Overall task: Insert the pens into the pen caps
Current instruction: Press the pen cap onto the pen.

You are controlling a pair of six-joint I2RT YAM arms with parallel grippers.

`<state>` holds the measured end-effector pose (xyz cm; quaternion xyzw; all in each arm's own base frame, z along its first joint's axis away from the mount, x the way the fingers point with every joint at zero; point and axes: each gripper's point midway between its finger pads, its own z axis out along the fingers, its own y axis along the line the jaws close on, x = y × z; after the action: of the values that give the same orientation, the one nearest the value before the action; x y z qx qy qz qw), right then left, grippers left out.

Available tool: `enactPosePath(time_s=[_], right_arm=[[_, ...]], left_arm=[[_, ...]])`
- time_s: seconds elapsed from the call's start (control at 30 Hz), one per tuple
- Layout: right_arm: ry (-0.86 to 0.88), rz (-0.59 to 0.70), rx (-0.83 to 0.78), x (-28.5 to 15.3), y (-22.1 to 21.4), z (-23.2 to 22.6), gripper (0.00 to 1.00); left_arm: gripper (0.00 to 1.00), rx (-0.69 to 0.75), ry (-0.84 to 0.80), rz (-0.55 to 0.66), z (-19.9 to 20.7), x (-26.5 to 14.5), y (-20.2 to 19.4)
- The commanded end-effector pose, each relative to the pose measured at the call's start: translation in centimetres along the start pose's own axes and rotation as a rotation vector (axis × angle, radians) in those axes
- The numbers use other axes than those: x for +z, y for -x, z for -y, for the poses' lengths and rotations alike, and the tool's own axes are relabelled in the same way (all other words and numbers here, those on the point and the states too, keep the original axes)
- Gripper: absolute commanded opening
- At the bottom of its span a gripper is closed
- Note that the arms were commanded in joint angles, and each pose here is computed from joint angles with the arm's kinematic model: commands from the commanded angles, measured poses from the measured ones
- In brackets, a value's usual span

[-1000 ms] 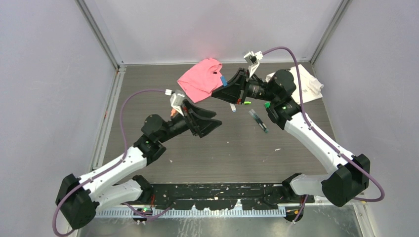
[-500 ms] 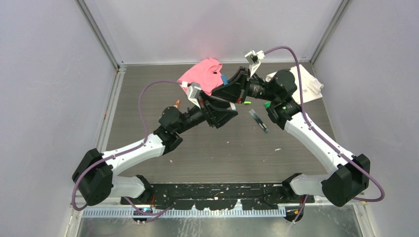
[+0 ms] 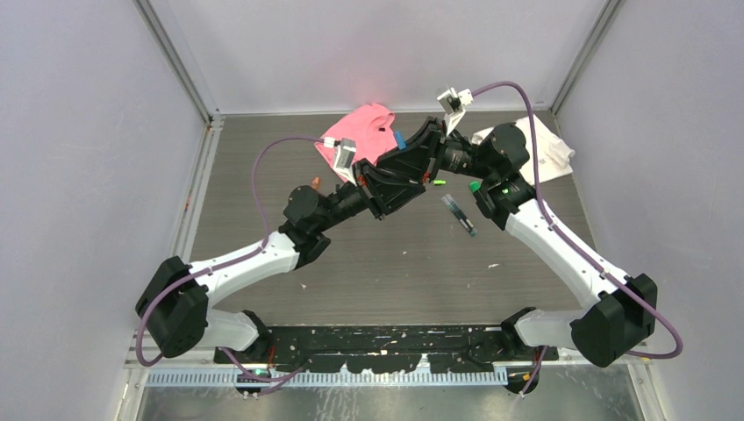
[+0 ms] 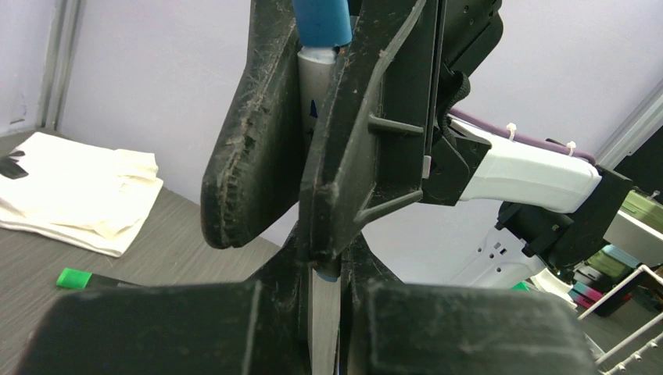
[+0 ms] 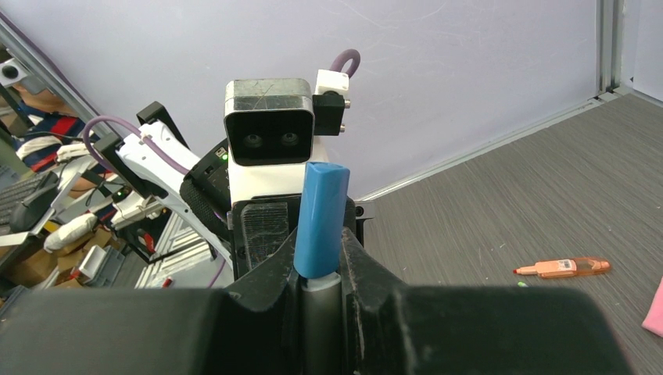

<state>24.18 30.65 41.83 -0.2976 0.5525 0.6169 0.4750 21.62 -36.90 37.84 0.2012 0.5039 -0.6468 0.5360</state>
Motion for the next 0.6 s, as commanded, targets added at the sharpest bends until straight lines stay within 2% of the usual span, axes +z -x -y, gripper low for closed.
enactPosePath(time_s=[0.0, 0.1, 0.2, 0.4, 0.57], right_arm=[[0.049, 0.048, -0.078, -0.3, 2.2, -2.1, 0.04], [0.049, 0.04, -0.075, -0.6, 1.9, -2.0, 0.19], [0.061, 0.033, -0.08, -0.9, 1.6, -2.4, 0.27], [0.082, 0.031, -0.101, -1.2, 1.4, -3.0, 0.34], [0.093, 0.024, -0.122, -1.4, 1.0, -3.2, 0.35]], left_arm=[[0.01, 0.078, -0.054, 0.065, 1.9, 0.5, 2.6], [0.01, 0.112, -0.024, 0.045, 1.6, 0.1, 2.5], [0.01, 0.139, -0.004, 0.038, 1.6, -0.3, 2.8], [0.01, 0.155, 0.009, 0.05, 1.8, -0.5, 3.8], [0.01, 0.152, 0.008, 0.058, 2.0, -0.3, 4.3]])
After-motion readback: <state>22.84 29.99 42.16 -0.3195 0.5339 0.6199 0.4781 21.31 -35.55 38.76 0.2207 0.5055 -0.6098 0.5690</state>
